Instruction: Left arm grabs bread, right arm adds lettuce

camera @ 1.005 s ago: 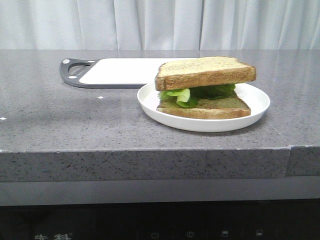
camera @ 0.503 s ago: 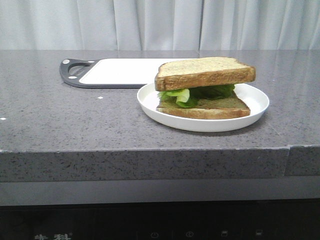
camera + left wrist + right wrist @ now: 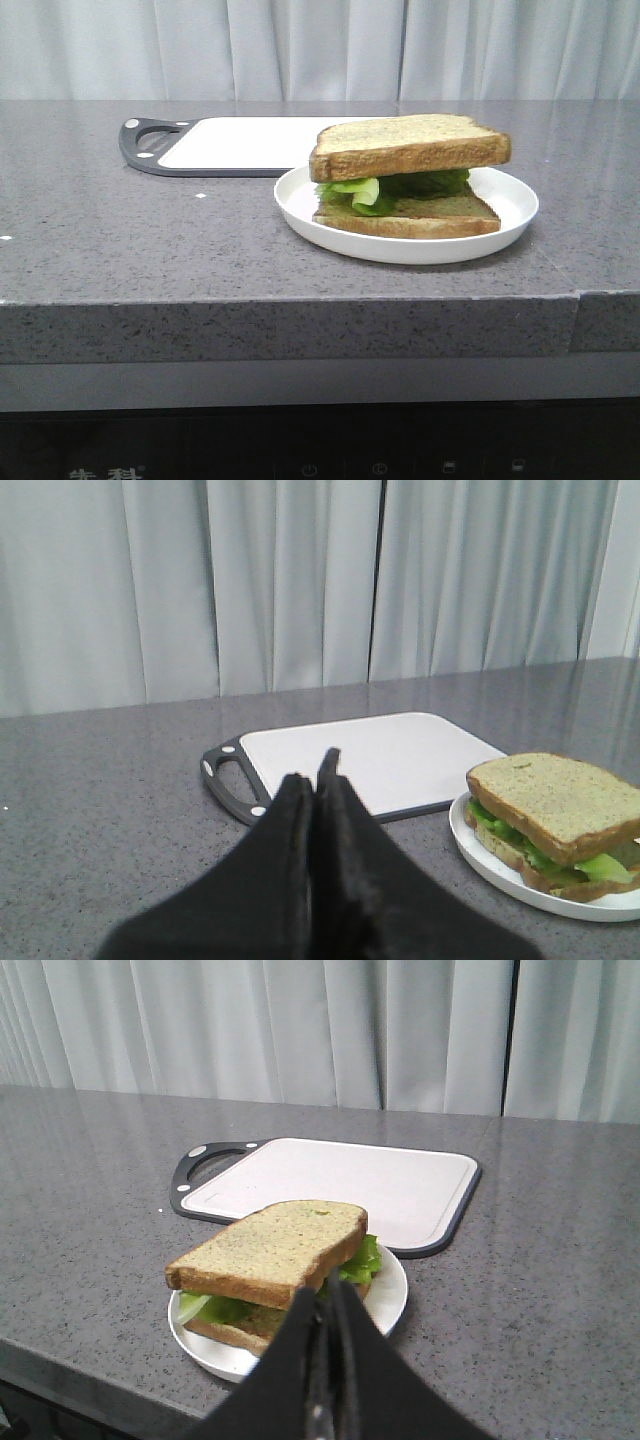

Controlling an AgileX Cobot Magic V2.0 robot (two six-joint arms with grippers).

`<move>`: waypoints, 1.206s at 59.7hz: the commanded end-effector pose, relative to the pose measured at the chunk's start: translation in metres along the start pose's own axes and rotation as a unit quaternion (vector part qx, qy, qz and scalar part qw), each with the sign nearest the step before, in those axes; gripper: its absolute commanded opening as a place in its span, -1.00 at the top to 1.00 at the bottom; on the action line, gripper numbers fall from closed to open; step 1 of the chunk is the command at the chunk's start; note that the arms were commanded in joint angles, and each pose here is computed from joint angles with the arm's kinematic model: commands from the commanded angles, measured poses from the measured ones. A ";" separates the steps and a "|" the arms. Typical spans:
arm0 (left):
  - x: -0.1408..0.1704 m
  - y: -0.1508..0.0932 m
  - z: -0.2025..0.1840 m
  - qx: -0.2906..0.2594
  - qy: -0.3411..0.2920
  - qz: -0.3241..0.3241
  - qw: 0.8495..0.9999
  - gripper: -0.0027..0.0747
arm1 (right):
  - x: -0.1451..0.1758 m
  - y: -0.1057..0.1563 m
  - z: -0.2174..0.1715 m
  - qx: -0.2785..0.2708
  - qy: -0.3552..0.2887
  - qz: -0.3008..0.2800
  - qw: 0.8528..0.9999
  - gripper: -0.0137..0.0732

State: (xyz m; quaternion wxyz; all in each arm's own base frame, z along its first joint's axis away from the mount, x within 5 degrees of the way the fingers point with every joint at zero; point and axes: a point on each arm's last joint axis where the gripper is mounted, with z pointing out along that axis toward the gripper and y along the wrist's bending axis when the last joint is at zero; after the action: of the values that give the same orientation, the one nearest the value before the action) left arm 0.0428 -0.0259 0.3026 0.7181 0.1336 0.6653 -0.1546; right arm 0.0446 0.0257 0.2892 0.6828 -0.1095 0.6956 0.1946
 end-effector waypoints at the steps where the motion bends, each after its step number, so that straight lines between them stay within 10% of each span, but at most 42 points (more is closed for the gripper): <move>1: -0.014 0.003 -0.003 -0.018 -0.045 -0.010 0.999 0.98 | -0.016 -0.001 -0.001 0.012 -0.051 0.004 0.999 0.83; 54: -0.005 0.015 -0.004 -0.100 -0.017 0.002 0.995 0.98 | -0.015 -0.001 -0.001 0.012 -0.050 0.004 0.999 0.83; 72: 0.056 0.019 -0.012 -0.140 0.010 0.016 0.990 0.99 | -0.015 -0.001 -0.001 0.012 -0.050 0.004 0.999 0.83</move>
State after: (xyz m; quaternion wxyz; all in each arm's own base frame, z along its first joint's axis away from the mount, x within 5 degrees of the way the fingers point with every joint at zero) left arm 0.0455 -0.0075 0.2440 0.6953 0.0520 0.7153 -0.0464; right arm 0.0446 0.0258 0.2893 0.6828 -0.1084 0.6954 0.1963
